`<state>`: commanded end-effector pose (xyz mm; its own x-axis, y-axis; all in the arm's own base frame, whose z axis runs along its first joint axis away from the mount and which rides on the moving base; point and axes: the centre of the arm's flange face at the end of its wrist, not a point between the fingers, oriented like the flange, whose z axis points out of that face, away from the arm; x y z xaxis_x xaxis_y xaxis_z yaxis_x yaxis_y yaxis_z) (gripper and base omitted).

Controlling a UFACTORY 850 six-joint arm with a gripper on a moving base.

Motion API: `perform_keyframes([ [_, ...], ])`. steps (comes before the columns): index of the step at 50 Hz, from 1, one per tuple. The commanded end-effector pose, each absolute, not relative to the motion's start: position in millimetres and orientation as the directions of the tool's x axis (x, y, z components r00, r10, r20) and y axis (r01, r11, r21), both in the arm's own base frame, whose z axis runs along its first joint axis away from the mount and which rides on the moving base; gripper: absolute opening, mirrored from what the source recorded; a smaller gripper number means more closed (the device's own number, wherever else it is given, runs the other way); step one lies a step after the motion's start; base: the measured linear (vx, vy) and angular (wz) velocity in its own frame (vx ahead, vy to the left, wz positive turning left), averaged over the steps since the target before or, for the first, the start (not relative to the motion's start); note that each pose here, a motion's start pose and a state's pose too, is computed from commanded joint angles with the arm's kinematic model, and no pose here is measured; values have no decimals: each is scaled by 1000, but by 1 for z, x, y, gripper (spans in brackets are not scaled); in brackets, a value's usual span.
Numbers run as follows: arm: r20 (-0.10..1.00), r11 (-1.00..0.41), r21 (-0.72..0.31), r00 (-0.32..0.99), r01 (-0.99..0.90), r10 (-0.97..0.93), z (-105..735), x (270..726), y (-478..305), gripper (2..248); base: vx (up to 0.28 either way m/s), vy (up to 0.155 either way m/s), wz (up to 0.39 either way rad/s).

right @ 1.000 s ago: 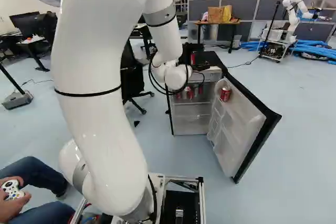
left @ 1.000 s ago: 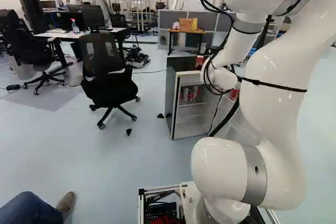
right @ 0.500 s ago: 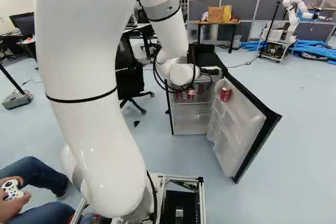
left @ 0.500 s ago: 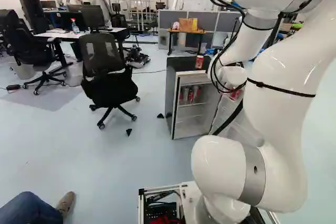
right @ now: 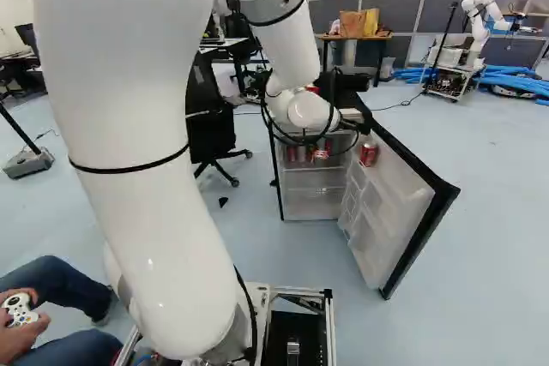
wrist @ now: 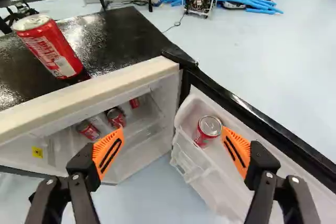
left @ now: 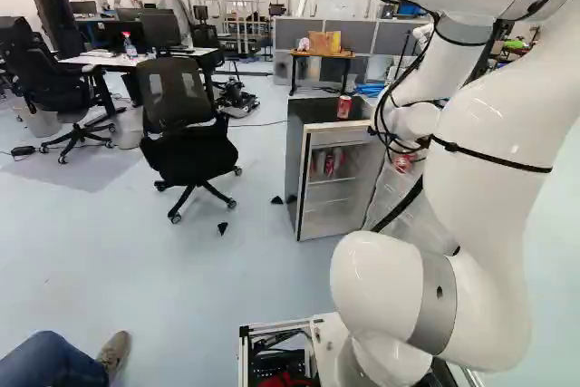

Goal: Grab a drink from the fridge

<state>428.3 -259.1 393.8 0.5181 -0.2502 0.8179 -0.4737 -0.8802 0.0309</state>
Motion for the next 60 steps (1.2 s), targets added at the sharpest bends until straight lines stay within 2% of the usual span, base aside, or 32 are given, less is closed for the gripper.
perform_keyframes([
  [31,734,-835,32,580,-549,-353,414,415,-301,247,0,0,0],
  [60,751,-794,36,541,-607,-380,443,412,-345,247,0,0,0],
])
